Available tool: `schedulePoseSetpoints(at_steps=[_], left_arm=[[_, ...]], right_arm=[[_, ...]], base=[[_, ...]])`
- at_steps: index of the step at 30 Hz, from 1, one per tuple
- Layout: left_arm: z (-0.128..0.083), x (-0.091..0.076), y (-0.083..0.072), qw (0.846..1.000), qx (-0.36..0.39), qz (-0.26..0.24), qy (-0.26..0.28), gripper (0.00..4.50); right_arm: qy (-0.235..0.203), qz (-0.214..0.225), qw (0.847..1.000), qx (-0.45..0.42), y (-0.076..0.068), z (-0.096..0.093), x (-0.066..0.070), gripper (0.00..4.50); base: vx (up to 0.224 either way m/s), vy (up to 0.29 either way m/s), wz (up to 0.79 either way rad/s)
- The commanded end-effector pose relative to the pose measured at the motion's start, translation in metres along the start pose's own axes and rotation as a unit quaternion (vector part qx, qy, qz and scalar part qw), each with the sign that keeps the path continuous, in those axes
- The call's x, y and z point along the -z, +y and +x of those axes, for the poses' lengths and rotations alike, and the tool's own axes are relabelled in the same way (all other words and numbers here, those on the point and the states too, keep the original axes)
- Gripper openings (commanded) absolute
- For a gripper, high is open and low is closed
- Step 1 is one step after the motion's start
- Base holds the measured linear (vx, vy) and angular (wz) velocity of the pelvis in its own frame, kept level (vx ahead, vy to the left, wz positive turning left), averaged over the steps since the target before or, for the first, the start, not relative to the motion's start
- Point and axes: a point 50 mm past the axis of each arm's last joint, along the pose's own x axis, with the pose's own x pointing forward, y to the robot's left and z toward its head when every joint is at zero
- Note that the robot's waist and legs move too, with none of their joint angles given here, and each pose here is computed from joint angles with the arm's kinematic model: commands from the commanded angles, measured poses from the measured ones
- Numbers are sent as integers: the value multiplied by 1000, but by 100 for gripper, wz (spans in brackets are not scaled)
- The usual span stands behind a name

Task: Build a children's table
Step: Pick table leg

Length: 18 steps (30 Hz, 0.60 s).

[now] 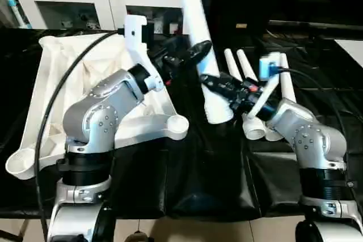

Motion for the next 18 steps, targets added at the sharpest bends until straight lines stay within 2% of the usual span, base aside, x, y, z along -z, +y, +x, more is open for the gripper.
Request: schedulePoseSetpoints(at_steps=[1,4,6,7,10,13,14,15,18], left_arm=[[5,-2,-3,1000,-4,-6,0,450],[7,1,-1,1000,-16,-17,11,450],[9,6,3,998,-47,-33,24,450],[11,7,6,996,-64,-50,23,450],[12,8,11,993,-88,-77,14,416],[13,5,15,988,-109,-105,-6,404],[12,4,17,987,-117,-106,-12,404],[12,3,19,987,-124,-104,-16,377],[11,-1,25,982,-157,-100,-34,370]], right_arm=[[7,-45,999,22,3,4,-1,186],[22,-102,994,42,6,11,0,186],[21,-119,992,48,9,16,1,186],[24,-144,988,56,11,19,2,186],[27,-194,978,72,12,22,3,186],[10,-219,972,81,17,29,2,186],[8,-222,971,84,18,31,2,186],[7,-227,970,87,19,33,2,186],[8,-240,965,110,19,37,4,186]], base=[[0,0,0],[0,0,0],[0,0,0],[0,0,0],[0,0,0],[0,0,0],[0,0,0],[0,0,0],[0,0,0]])
